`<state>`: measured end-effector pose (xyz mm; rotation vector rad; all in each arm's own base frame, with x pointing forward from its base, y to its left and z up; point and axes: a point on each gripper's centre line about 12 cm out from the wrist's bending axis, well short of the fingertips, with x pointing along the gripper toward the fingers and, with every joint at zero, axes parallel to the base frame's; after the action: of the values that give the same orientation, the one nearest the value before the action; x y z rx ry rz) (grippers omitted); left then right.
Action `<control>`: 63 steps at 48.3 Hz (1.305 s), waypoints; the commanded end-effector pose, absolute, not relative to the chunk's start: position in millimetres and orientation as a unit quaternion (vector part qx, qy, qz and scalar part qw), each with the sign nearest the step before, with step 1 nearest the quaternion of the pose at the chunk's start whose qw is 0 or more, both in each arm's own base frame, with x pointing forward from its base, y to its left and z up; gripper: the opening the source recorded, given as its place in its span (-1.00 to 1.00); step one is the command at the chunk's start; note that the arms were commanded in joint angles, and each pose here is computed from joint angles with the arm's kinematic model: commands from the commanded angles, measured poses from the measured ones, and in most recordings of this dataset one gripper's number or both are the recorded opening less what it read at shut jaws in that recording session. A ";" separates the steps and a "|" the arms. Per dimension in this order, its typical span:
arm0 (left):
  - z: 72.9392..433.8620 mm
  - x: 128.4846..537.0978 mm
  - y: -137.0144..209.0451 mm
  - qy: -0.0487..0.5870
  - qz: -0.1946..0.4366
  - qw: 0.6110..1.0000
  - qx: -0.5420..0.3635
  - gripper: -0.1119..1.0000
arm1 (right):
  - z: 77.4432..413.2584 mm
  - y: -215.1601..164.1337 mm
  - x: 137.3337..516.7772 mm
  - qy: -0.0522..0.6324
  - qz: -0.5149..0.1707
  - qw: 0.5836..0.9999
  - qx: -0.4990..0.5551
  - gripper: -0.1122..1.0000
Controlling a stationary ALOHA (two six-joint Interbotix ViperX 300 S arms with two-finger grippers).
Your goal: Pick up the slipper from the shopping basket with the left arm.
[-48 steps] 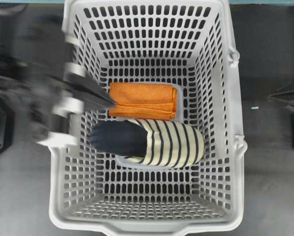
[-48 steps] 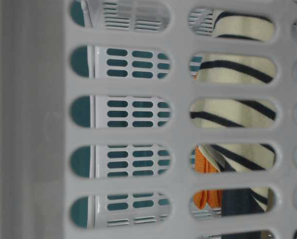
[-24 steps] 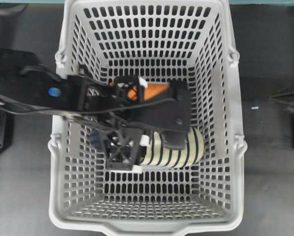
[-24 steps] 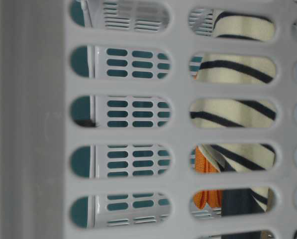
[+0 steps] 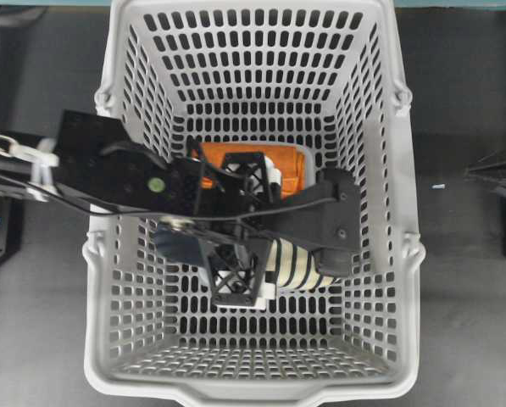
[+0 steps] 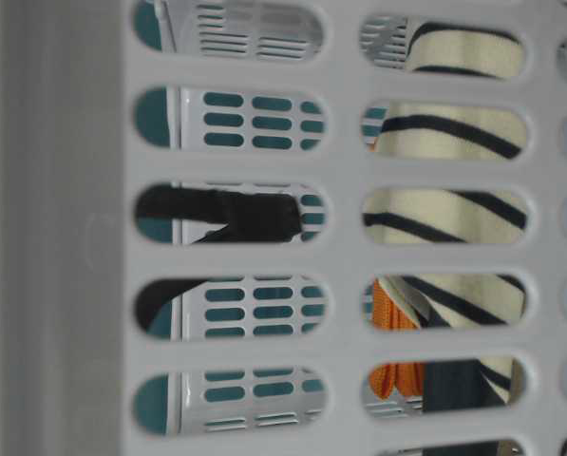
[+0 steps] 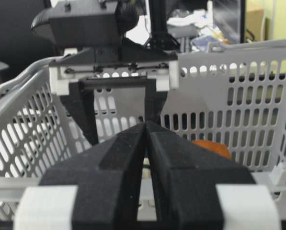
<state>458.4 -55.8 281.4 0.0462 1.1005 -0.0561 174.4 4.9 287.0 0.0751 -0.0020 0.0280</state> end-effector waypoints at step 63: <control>406.9 451.2 -54.5 0.496 -0.027 0.867 0.026 -0.69 | 282.3 5.4 172.2 0.002 0.015 0.999 0.051 -0.80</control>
<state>459.3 -56.0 363.2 0.0636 1.1076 -0.0608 171.1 5.1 280.2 0.0949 0.0091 0.0291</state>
